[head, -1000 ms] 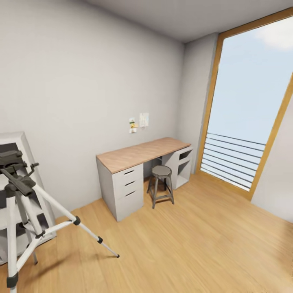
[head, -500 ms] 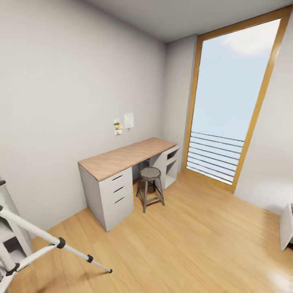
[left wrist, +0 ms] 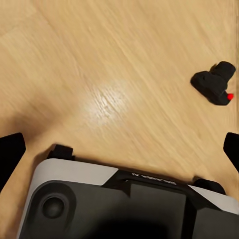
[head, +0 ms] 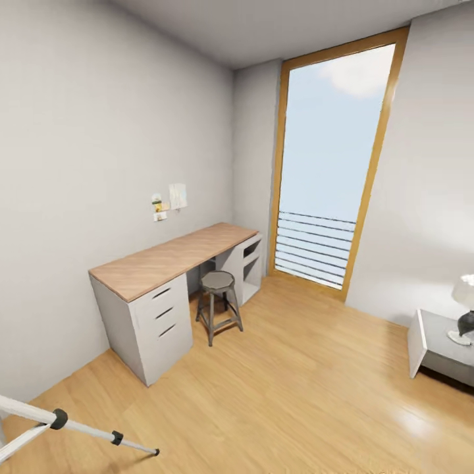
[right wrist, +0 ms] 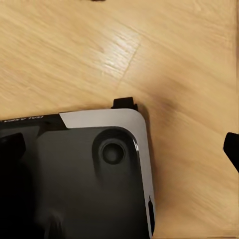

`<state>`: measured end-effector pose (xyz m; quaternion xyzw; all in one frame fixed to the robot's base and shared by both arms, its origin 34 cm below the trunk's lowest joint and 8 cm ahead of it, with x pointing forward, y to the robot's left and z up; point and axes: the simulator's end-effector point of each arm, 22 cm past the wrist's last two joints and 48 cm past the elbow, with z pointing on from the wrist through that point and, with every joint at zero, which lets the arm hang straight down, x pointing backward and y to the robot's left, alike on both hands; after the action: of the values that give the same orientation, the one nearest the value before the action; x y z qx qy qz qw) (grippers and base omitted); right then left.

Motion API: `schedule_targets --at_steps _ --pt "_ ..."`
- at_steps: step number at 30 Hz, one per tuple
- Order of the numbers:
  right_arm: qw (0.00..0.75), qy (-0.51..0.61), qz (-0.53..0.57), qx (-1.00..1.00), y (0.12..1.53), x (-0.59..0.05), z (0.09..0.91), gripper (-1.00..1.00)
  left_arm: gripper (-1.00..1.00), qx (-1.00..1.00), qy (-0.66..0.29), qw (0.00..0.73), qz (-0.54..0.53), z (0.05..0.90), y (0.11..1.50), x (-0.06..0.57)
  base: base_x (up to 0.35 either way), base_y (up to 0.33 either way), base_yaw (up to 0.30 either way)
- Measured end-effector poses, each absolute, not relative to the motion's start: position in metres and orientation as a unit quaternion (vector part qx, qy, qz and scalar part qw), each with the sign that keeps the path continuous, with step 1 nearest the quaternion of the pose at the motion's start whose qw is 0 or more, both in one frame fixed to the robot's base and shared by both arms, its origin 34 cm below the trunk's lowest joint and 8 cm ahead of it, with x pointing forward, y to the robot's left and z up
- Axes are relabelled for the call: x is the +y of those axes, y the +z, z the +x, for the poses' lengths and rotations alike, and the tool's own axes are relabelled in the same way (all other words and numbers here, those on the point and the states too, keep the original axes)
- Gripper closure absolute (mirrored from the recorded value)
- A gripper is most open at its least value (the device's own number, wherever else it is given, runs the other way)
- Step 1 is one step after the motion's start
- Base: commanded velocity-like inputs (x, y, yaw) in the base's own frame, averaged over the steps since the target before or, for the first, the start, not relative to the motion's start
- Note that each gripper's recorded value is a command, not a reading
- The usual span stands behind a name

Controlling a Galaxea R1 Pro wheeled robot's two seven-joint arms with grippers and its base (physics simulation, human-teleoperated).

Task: Attach the digital camera to the camera tripod in the bedroom.

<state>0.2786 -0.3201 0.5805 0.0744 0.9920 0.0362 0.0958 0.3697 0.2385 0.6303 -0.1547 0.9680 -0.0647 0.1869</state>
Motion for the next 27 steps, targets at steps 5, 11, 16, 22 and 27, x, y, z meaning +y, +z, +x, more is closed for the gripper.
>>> schedule_targets --at_steps 5,11,16,22,27 --pt "0.096 0.036 0.074 0.992 0.5805 -0.3201 0.2783 -1.00 -1.00 0.968 -0.064 0.187 -0.155 0.3694 0.6302 0.2390 0.025 0.005 -0.296" --pt "0.097 0.036 0.074 0.992 0.5808 -0.3201 0.2792 -1.00 -1.00 0.968 -0.064 0.186 -0.154 0.3688 0.6300 0.2390 0.171 0.109 -0.296" --pt "0.097 0.036 0.074 0.992 0.5808 -0.3201 0.2791 -1.00 -1.00 0.968 -0.065 0.186 -0.154 0.3686 0.6300 0.2386 0.238 0.233 -0.296" --pt "0.097 0.036 0.074 0.992 0.5807 -0.3201 0.2790 -1.00 -1.00 0.968 -0.064 0.186 -0.154 0.3686 0.6299 0.2386 0.206 0.287 -0.296" --pt "0.097 0.036 0.074 0.992 0.5807 -0.3207 0.2787 -1.00 -1.00 0.968 -0.065 0.186 -0.154 0.3686 0.6298 0.2383 0.114 0.195 -0.296"
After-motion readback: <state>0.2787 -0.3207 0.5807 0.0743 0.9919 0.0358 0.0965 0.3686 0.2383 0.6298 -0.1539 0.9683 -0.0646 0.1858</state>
